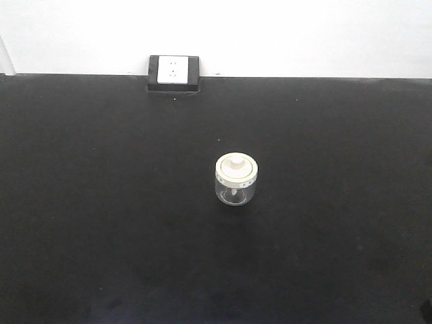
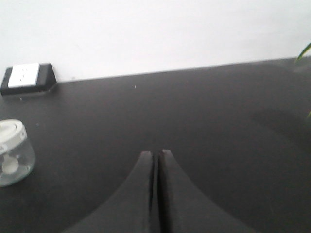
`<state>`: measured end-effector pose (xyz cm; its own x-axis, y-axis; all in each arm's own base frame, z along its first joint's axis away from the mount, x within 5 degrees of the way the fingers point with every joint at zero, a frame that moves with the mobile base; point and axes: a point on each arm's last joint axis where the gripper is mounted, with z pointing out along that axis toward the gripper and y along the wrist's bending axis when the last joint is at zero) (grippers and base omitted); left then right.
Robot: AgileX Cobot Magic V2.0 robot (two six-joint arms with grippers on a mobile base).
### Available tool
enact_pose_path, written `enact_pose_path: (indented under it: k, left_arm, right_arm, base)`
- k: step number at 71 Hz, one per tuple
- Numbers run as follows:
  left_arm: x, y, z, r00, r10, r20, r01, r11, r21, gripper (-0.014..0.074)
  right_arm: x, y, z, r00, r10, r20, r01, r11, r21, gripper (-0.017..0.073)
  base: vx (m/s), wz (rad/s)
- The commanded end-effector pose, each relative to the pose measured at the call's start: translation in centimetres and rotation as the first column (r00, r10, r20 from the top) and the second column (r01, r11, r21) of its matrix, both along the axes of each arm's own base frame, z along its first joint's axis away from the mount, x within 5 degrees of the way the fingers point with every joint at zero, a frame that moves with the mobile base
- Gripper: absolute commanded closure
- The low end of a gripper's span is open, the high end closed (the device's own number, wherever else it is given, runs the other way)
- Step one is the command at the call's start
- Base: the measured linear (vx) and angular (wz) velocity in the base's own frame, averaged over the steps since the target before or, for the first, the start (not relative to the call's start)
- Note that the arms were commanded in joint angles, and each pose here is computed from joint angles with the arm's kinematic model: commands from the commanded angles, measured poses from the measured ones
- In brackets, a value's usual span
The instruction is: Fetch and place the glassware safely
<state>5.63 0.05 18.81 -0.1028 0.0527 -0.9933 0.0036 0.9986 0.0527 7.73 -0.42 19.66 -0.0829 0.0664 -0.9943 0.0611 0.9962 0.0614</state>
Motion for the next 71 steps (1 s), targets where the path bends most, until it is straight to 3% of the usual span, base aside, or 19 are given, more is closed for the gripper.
enact_pose_path:
  k: [1, 28, 71]
  left_arm:
    - [0.0, -0.1, -0.2, 0.998, -0.01, 0.055, 0.011, 1.0, -0.019, 0.0601]
    - [0.0, -0.1, -0.2, 0.998, -0.01, 0.055, 0.011, 1.0, -0.019, 0.0601]
    - [0.0, -0.1, -0.2, 0.999, -0.01, 0.053, 0.011, 1.0, -0.019, 0.0601]
  right_arm:
    - [-0.1, 0.1, 0.2, 0.997, 0.006, 0.074, -0.005, 1.0, -0.019, 0.0563]
    - [-2.1, 0.0, 0.2, 0.99, -0.015, 0.142, 0.021, 0.999, -0.039, 0.0563]
    - [-2.1, -0.1, -0.1, 0.994, -0.021, 0.108, 0.025, 0.999, -0.037, 0.0563]
  base:
    - [0.0, 0.0]
    - [0.0, 0.0]
    - [0.0, 0.0]
